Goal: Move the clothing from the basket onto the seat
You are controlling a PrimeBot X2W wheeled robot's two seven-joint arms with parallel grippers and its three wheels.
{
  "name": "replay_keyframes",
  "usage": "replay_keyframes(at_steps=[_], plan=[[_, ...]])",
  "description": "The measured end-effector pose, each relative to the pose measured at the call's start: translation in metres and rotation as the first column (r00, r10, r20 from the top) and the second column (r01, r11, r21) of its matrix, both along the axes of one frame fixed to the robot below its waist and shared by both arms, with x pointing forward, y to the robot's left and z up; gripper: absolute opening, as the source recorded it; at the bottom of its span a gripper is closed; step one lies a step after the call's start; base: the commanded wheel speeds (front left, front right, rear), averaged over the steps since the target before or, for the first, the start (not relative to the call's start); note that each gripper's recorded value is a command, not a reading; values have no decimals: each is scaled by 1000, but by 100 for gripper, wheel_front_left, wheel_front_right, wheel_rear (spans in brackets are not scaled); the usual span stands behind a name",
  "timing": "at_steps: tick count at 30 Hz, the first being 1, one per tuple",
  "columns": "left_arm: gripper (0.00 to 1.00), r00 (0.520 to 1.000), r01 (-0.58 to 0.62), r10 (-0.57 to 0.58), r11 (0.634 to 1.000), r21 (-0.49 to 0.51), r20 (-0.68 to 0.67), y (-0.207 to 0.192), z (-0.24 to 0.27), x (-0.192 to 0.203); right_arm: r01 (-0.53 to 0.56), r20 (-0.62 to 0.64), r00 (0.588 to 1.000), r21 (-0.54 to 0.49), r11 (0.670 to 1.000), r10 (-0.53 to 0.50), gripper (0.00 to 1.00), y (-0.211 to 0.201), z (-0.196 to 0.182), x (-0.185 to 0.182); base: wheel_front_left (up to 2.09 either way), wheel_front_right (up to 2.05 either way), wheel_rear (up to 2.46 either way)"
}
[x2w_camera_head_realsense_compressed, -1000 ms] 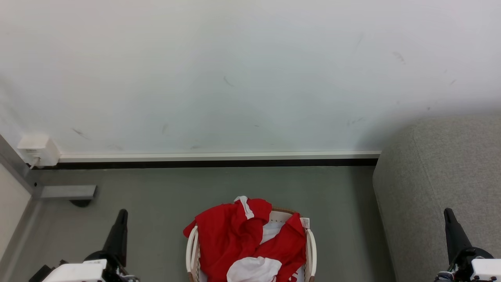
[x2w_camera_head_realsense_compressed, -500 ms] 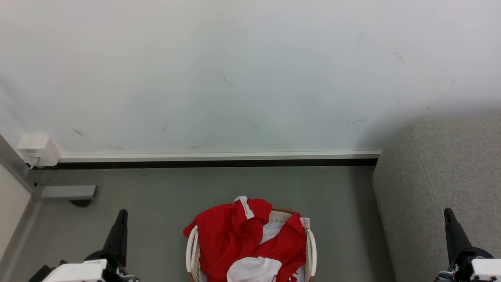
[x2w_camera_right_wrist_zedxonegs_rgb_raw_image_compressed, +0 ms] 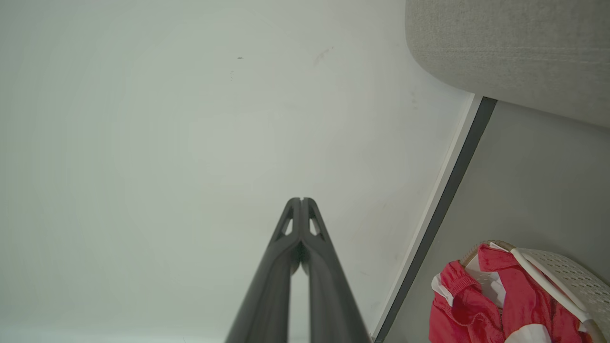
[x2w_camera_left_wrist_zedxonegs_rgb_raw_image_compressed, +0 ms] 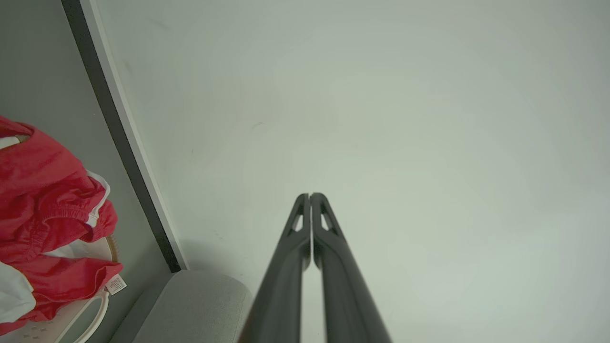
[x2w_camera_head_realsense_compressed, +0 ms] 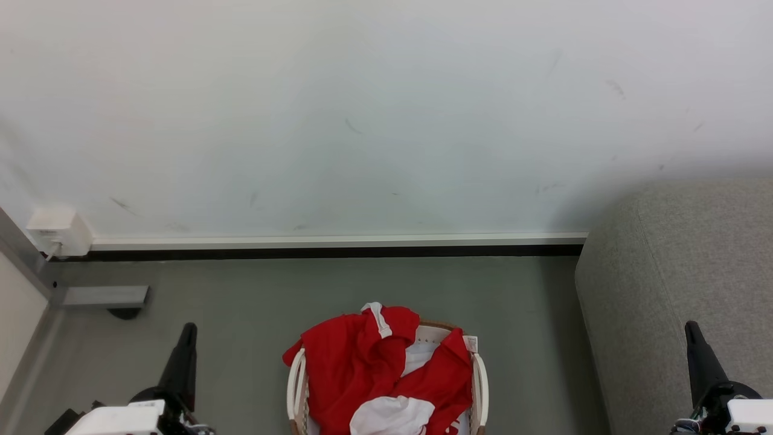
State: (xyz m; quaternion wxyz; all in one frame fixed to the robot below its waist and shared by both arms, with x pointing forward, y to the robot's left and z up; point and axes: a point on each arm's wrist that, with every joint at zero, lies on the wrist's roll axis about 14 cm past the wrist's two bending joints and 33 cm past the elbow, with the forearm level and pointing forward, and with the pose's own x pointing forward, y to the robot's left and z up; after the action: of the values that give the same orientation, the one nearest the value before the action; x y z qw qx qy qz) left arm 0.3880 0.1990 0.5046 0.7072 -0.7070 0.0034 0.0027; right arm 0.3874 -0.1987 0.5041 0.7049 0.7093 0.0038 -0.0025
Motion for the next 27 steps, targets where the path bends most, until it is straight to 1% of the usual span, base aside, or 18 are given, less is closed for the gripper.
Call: replay_keyframes(at_steps=[11,12,13,14,18,22,27], plan=[[0,1000,0,0,1000,0,0,0,0,0,0,0,1000,0,1000,0,0,0,0,0,0,0,0],[100,1000,0,0,1000,-1,-2,0,-1,0,0,-2,1000,1,1000,0,100,0,-1,0,0,0,0],[0,1000,-1,1,1000,-3,-12,0,-4,-1,0,-12,1000,3,1000,0,0,1,-4,-1,0,0,0],[100,1000,-1,1,1000,-7,-29,-1,-10,-4,0,-29,1000,8,1000,1,100,2,-10,-4,0,0,0],[100,996,-3,2,1000,-16,-90,-4,-30,-14,-3,-89,996,22,1000,5,100,7,-30,-14,0,0,0],[100,996,-9,9,1000,-4,-93,-5,-31,-15,-2,-90,996,14,1000,3,100,10,-30,-14,0,0,0],[100,996,-23,24,1000,12,-90,-4,-30,-15,-9,-87,996,-32,999,6,100,14,-29,-12,0,0,0]])
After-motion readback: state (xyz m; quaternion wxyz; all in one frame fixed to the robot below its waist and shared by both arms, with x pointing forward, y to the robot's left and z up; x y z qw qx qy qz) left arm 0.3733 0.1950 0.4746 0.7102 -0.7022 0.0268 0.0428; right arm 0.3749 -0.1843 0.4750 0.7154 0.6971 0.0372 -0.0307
